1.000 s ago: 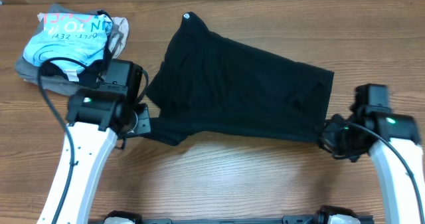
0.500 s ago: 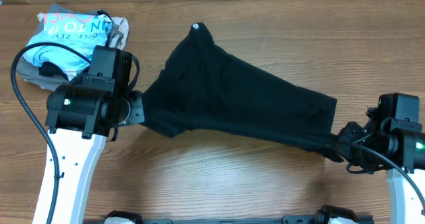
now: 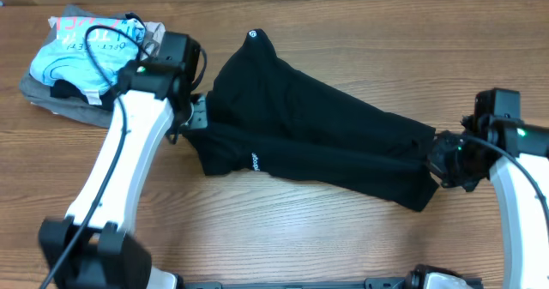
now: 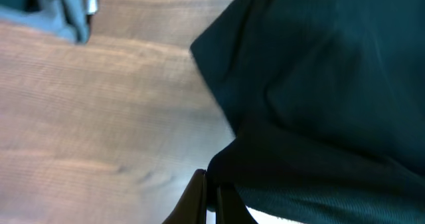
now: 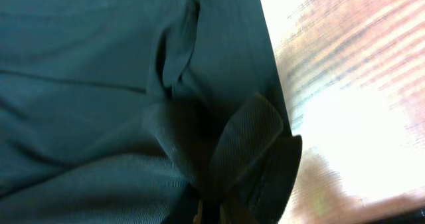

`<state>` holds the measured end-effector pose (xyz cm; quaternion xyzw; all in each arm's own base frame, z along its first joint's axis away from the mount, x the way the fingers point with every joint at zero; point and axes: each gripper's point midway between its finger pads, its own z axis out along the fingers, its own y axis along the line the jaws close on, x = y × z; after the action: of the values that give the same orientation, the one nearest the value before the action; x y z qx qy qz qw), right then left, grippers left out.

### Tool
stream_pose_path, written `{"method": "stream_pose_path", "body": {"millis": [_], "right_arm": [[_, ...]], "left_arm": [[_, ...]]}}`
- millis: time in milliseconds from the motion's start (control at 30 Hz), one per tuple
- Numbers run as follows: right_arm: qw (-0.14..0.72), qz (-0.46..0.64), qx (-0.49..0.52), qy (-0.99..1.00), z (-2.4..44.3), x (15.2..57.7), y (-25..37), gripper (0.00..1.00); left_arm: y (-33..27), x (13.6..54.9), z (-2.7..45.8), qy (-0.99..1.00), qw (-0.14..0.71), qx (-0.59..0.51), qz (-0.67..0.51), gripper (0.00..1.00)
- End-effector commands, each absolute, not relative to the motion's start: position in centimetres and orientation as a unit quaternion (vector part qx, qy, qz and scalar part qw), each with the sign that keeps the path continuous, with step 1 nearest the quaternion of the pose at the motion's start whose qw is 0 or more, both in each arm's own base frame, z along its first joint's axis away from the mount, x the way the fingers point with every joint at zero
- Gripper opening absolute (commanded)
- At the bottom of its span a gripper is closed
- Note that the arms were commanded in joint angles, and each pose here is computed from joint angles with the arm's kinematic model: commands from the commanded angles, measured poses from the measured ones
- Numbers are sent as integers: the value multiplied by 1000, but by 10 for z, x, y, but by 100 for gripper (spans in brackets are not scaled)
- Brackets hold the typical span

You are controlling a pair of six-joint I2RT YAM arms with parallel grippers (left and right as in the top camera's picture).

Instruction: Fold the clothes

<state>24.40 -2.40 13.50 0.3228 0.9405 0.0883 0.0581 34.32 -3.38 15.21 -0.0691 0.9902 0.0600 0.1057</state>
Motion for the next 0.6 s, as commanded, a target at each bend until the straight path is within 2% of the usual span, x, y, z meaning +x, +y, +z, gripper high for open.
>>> {"method": "stream_pose_path", "body": {"millis": [0, 200, 433, 500, 567], "right_arm": [[40, 78, 328, 941, 117, 253, -31, 4], [12, 74, 331, 941, 84, 271, -35, 4], [-22, 70, 334, 940, 35, 274, -35, 4], [-37, 68, 335, 939, 23, 270, -35, 6], [-49, 67, 335, 938, 15, 269, -34, 14]], "left_arm": [[-42, 363, 134, 991, 108, -43, 63, 4], [-58, 392, 93, 993, 105, -22, 55, 4], [-66, 422, 68, 990, 134, -24, 48, 4], [-67, 428, 66, 988, 143, -24, 46, 10], [-69, 432, 68, 987, 152, -23, 43, 28]]}}
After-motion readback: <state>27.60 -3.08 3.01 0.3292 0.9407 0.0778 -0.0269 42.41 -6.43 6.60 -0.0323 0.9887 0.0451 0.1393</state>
